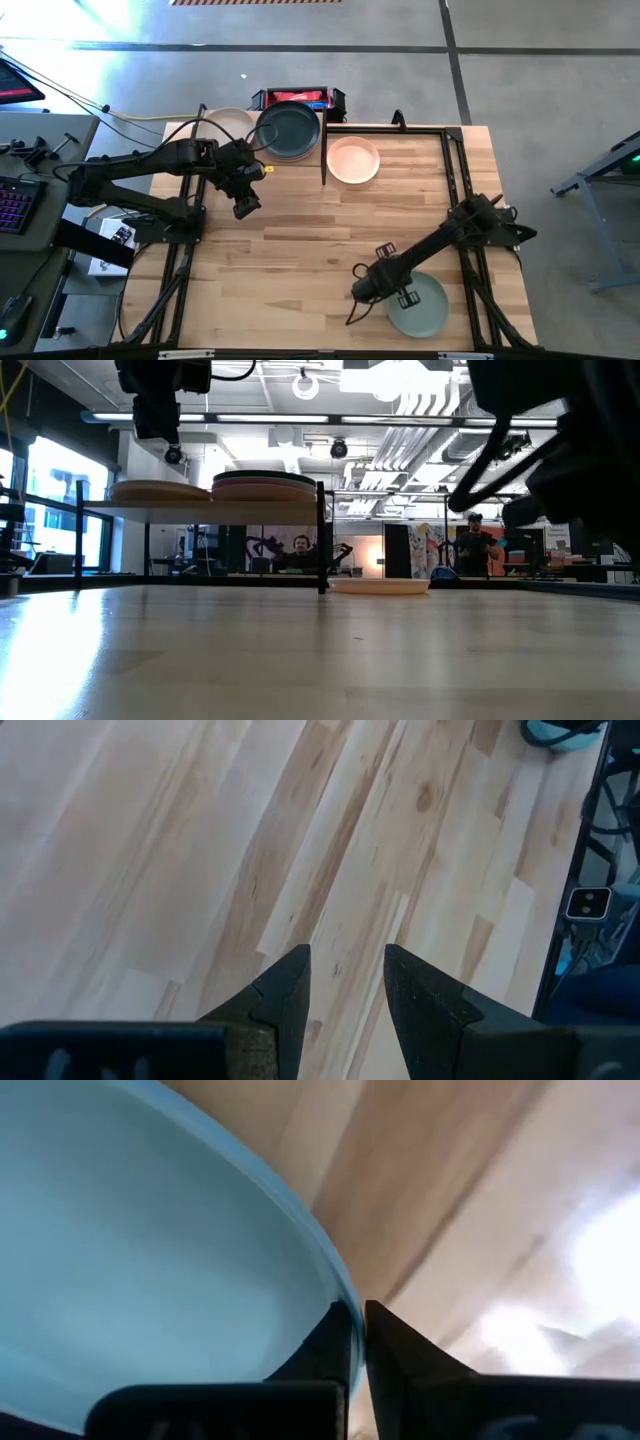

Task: Place and stack plates onto a shelf
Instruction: Stack the light blue plate on top of the white plate on the shelf

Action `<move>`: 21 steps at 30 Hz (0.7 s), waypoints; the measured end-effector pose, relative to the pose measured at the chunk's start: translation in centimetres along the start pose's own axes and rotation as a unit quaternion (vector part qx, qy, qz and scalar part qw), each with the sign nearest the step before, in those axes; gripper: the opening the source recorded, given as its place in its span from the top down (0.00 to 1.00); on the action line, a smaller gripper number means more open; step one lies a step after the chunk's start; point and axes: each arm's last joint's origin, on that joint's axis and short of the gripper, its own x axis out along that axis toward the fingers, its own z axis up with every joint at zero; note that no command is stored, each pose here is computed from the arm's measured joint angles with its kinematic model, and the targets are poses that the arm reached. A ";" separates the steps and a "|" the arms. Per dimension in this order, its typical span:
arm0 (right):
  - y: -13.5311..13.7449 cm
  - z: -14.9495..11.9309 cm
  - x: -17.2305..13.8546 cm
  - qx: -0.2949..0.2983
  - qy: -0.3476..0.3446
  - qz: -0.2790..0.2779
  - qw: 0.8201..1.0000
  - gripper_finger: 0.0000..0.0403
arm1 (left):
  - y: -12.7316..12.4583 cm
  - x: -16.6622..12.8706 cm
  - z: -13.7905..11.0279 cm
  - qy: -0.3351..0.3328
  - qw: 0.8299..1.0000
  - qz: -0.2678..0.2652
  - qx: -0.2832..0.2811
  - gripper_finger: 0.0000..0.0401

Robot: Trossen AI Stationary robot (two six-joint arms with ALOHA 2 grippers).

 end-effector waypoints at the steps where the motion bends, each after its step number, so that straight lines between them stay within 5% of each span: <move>1: -0.2 -0.2 -0.4 0.005 -0.007 0.001 1.000 1.00 | 0.0 0.0 0.0 0.000 1.000 0.000 0.000 0.71; 13: -4.4 -4.4 -7.2 0.170 -0.145 0.003 0.975 1.00 | 0.0 0.0 0.0 -0.001 0.994 0.000 -0.107 0.71; 21: -8.8 -6.9 -10.0 0.360 -0.220 0.037 0.906 1.00 | -0.4 -0.1 1.1 -0.049 0.979 -0.028 -0.196 0.71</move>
